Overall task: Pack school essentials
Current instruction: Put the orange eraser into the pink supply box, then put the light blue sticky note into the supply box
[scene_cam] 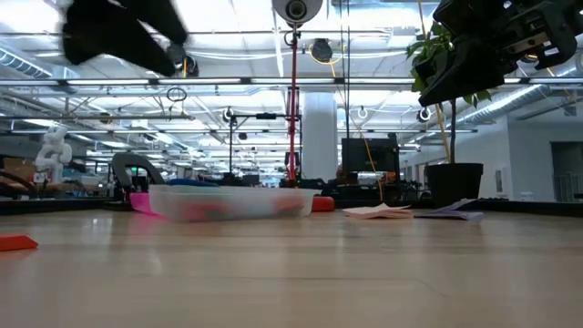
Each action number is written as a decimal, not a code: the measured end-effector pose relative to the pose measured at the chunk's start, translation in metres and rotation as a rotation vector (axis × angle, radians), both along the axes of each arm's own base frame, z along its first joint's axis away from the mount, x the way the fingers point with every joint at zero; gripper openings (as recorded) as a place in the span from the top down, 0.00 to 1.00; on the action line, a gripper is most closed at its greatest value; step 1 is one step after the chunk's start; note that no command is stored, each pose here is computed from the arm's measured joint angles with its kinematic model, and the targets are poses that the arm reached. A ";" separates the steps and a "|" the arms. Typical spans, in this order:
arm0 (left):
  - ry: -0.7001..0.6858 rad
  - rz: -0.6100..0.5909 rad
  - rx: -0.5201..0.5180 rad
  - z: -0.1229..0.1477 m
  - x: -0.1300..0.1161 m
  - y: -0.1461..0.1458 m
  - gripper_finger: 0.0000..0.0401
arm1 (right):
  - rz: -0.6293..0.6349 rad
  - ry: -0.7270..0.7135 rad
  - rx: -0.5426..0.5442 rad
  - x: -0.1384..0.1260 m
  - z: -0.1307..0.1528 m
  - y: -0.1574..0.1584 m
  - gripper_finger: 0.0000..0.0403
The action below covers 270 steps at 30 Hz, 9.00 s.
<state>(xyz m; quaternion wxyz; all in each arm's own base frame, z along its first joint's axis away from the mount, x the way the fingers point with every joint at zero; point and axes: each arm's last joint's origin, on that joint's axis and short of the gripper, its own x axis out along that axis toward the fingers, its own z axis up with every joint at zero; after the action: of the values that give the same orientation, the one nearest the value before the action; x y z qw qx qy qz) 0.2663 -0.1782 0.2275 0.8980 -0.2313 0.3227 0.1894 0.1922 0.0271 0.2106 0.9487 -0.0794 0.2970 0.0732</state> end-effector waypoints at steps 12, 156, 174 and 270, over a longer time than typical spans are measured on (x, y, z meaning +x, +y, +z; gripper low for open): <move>0.059 -0.202 -0.164 -0.031 -0.023 -0.065 0.55 | -0.001 0.000 0.002 0.000 0.000 0.000 0.98; 0.116 0.074 0.291 -0.063 0.079 0.171 0.79 | 0.003 0.045 -0.010 -0.003 -0.003 0.000 0.98; 0.081 0.068 0.256 -0.087 0.064 0.171 0.79 | 0.003 0.044 -0.009 -0.003 -0.003 0.000 0.98; -0.191 -0.074 0.279 -0.022 0.056 0.129 0.51 | -0.087 0.543 -0.573 -0.015 -0.085 -0.007 0.99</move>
<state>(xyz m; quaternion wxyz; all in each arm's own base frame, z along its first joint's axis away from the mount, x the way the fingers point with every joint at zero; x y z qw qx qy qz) 0.3226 -0.0490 0.2057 0.9543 -0.1092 0.2149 0.1765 0.1774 0.0202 0.1253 0.7773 -0.3058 0.5488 -0.0345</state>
